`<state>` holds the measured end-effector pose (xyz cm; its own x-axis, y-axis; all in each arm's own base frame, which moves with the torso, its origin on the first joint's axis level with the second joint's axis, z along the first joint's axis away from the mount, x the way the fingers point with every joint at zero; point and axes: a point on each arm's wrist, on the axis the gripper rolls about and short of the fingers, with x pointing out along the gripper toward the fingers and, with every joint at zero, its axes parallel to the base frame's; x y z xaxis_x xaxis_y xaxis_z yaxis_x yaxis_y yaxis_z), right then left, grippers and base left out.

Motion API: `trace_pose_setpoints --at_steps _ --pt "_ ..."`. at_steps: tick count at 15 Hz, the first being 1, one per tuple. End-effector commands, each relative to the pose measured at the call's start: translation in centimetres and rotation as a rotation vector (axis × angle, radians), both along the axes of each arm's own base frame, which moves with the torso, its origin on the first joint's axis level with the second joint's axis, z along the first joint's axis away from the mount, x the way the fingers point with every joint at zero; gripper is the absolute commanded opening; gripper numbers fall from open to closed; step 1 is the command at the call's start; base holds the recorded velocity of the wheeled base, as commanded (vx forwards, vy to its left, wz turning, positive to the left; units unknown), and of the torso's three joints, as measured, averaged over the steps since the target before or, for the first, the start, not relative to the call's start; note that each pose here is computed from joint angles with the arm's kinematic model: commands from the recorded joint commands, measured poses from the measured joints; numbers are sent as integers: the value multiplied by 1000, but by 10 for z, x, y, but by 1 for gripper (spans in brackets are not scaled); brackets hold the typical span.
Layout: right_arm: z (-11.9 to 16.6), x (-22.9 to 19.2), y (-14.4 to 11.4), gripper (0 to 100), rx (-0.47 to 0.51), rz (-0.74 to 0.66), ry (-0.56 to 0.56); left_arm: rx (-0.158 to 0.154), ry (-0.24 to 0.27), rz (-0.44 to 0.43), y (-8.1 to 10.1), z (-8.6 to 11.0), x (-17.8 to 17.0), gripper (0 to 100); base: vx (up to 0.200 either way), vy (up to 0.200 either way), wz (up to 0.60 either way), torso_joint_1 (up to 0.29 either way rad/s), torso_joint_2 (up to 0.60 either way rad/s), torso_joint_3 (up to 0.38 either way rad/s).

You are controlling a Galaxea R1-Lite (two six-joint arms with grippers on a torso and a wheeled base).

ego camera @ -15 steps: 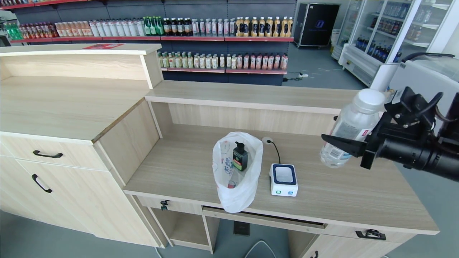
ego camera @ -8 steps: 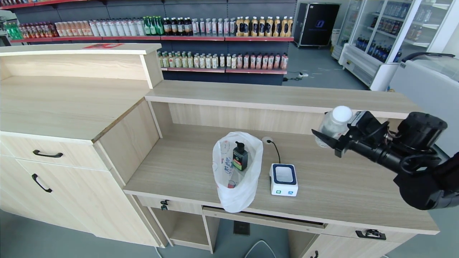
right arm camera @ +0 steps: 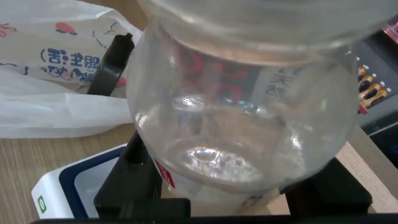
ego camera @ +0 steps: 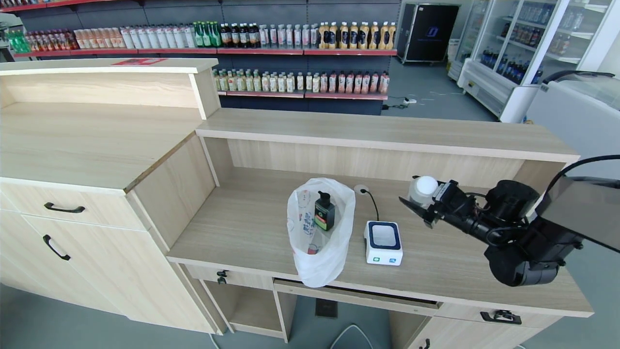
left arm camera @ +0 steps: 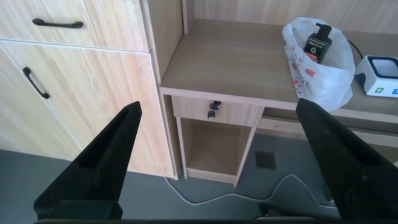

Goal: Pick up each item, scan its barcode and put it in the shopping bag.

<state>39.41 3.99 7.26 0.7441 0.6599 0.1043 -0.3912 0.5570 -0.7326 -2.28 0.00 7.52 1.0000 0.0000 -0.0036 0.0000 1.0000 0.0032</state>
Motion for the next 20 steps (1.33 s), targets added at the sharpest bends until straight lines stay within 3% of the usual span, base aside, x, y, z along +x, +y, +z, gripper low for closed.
trace_pose_setpoints --at_steps 1,13,20 --pt "-21 15 3 0 -11 6 8 0 -1 0 0 0 0 100 0 0 0 0 0 0" --pt "-52 33 16 0 -53 107 -9 0 -1 0 0 0 0 100 0 0 0 0 0 0" --pt "-55 38 18 0 -56 110 -22 0 -1 0 0 0 0 100 0 0 0 0 0 0"
